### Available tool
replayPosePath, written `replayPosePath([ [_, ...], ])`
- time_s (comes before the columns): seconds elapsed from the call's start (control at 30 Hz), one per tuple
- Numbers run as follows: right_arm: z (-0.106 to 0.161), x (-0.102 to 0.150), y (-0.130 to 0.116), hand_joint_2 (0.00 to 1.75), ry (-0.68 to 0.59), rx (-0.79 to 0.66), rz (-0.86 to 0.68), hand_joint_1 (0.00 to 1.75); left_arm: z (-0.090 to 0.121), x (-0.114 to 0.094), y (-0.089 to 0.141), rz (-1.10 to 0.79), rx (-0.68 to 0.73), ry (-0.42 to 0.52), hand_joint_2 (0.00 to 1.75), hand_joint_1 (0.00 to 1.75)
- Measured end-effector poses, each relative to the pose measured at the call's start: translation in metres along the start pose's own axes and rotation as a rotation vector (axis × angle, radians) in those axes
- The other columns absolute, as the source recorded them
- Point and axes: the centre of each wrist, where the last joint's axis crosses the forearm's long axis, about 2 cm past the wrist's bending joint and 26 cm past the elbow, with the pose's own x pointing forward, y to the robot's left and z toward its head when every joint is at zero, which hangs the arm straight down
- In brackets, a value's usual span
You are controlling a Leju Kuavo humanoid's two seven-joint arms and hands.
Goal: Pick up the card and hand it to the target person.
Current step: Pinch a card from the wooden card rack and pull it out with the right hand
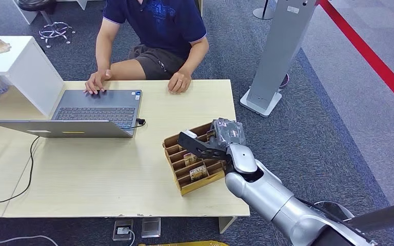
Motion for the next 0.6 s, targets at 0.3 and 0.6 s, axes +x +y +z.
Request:
replayPosePath([
  [0.3,-0.0002,-0.0005,0.0001,1.75,0.002,-0.008,0.000,1.41,0.0000,0.0000,0.0000,-0.003,-0.002,-0.001,0.00,0.00],
  [0.6,-0.0001,-0.0005,0.0003,1.75,0.002,-0.011,0.001,1.48,0.0000,0.0000,0.0000,-0.008,-0.001,-0.001,0.00,0.00],
])
